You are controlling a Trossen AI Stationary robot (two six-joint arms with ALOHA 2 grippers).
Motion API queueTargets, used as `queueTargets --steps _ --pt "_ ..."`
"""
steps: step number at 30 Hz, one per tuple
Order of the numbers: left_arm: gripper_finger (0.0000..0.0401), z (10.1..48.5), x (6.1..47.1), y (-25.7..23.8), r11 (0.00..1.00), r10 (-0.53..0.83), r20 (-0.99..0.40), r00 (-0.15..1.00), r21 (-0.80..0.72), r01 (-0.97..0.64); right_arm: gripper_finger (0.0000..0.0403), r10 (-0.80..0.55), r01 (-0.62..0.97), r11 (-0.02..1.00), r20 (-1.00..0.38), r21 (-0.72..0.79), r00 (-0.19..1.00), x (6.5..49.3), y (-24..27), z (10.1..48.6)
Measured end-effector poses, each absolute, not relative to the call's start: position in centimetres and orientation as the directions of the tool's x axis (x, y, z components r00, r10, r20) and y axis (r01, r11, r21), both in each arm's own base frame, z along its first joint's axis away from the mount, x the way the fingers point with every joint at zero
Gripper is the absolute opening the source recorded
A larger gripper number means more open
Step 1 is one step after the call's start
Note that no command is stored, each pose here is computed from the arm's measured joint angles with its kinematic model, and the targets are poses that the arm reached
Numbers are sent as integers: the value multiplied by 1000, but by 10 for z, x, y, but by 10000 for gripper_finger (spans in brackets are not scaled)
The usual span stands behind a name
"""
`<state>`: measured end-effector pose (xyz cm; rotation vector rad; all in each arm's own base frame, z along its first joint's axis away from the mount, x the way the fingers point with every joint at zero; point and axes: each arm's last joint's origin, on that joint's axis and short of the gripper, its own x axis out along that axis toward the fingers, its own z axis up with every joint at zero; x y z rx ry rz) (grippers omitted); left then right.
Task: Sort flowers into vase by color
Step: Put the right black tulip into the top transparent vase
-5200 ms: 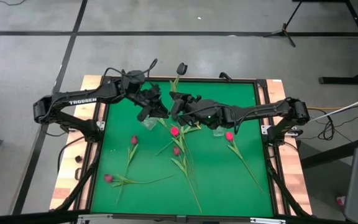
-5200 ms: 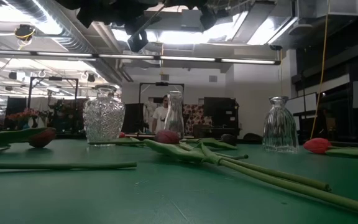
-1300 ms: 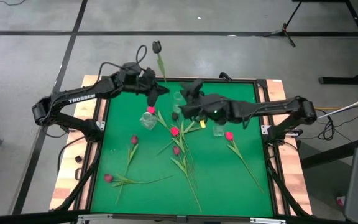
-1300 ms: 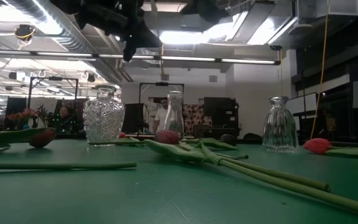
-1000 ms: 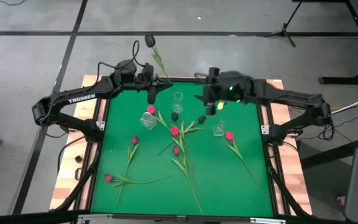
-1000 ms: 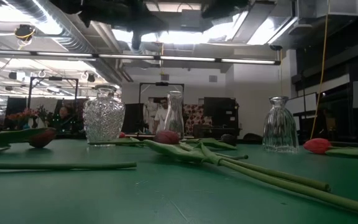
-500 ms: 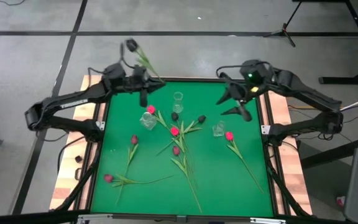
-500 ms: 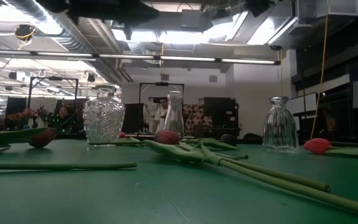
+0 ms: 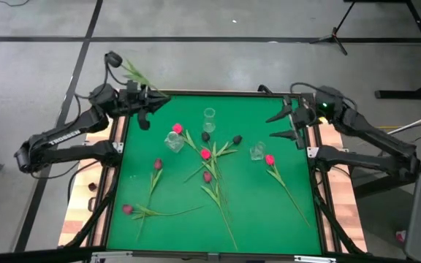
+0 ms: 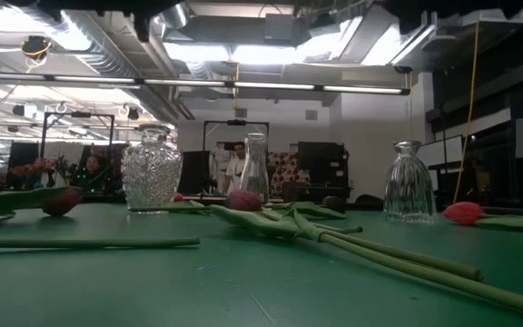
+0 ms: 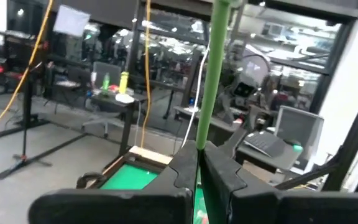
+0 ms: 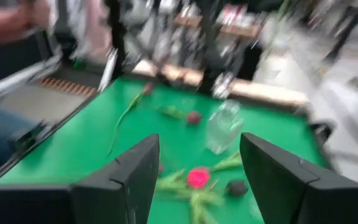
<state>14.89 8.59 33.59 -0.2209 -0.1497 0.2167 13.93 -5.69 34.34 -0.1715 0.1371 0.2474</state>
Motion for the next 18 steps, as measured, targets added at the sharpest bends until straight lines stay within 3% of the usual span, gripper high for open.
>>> queueTargets --steps 9,18 --pt "9 303 154 82 953 233 158 960 -235 -193 225 207 -204 963 0 -178 978 128 -51 300" --pt "9 286 153 83 941 241 189 952 -288 -181 225 139 -130 976 41 -176 989 128 -53 279"
